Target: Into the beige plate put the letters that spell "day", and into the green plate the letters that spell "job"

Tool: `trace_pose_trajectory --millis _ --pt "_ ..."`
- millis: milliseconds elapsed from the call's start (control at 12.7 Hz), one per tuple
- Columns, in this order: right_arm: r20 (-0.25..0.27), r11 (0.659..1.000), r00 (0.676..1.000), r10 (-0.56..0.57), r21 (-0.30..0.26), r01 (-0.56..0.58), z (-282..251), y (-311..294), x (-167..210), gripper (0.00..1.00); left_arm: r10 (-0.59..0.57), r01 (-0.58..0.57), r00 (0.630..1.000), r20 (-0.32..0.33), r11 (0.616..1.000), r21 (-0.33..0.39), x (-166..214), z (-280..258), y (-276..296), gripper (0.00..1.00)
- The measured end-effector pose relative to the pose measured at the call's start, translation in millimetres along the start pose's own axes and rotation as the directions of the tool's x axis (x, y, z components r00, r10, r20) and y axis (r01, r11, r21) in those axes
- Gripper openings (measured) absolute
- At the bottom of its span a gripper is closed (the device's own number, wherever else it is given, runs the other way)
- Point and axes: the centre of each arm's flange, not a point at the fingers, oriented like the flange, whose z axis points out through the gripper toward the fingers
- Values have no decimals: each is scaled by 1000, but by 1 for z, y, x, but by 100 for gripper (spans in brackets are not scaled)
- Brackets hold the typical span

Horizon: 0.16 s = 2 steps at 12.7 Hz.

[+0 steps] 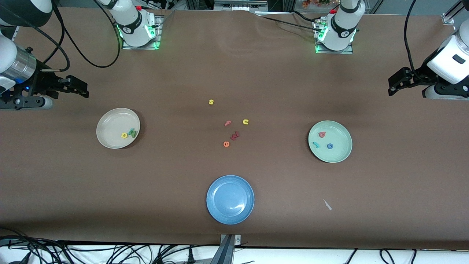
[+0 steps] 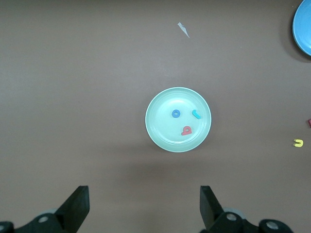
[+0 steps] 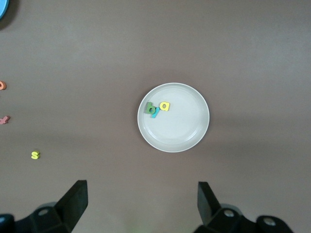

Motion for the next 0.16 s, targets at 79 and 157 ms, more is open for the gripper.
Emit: trace_pose_trajectory --millis 79,157 --pt "0 1000 1000 1 0 -1 0 0 0 100 0 0 1000 0 1000 0 0 0 0 100" --pt "0 1000 1000 1 0 -1 0 1 0 100 0 0 1000 1 1000 0 0 0 0 100"
